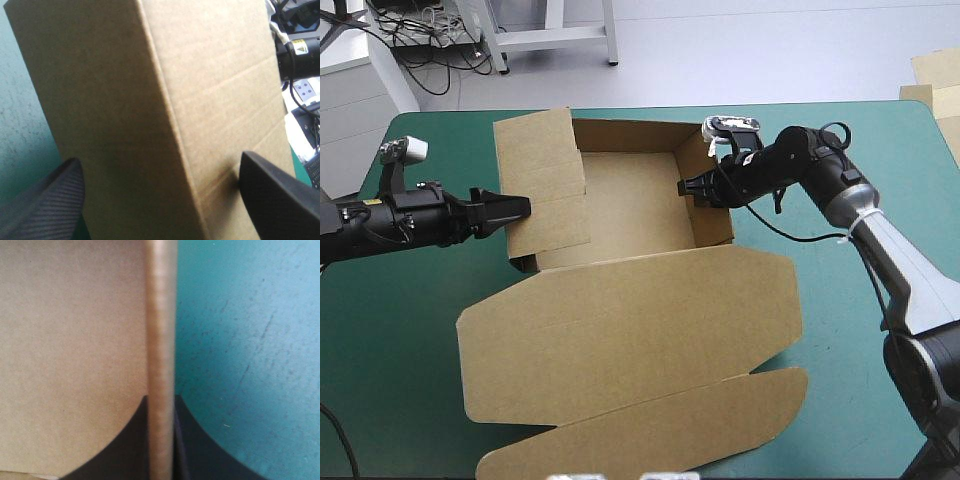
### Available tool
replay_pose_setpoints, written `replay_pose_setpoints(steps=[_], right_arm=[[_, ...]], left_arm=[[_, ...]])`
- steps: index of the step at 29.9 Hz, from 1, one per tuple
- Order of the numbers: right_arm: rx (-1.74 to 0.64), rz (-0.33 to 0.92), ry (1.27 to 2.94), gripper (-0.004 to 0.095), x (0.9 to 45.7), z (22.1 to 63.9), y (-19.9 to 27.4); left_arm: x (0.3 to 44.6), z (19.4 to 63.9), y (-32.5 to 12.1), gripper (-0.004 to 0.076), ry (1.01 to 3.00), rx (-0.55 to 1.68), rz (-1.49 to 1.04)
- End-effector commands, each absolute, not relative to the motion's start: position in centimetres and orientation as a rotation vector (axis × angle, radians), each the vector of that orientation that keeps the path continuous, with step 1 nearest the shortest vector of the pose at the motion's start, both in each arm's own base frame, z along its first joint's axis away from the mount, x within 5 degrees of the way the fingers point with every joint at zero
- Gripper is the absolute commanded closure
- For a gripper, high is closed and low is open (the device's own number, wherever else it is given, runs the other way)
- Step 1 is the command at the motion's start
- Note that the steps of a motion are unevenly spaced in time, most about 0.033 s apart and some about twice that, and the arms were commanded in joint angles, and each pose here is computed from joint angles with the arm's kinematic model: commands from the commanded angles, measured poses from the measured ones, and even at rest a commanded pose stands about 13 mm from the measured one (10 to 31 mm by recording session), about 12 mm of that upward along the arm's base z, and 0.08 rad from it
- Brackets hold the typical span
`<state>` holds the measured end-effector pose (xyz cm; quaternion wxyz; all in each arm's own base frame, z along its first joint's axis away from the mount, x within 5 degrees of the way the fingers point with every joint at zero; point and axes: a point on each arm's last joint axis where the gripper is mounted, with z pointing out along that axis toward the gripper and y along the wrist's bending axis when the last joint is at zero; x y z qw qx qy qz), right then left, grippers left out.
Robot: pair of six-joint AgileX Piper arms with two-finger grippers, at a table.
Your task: Fold the box
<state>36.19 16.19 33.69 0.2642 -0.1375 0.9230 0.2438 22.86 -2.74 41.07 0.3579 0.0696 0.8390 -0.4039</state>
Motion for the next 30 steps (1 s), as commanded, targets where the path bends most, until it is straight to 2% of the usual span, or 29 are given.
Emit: replay_pose_setpoints(steps=[1,8,12,17,24,30], right_arm=[[-0.334,0.762,2.359,0.0922,35.3,36.9,17.2],[-0.417,0.783,2.306,0.0922,34.6,36.2,21.1],[-0.492,0.730,2.268,0.0921,33.7,36.1,23.1],[-0.541,0.691,2.209,0.0920,32.8,36.3,25.0],[-0.563,0.689,2.215,0.0920,32.4,36.2,25.4],[-0.576,0.689,2.236,0.0920,32.2,36.1,25.5]], left_arm=[[21.6,42.6,-3.5,0.0126,2.131,0.234,-1.100],[21.7,41.9,-3.1,0.0126,2.209,0.198,-1.037],[21.7,40.9,-2.5,0.0126,2.305,0.168,-0.930],[21.6,38.9,-2.5,0.0129,2.383,0.133,-0.942],[21.9,36.0,-3.1,0.0253,2.514,0.081,-0.768],[22.7,35.6,-3.4,0.0273,2.522,-0.072,-0.619]])
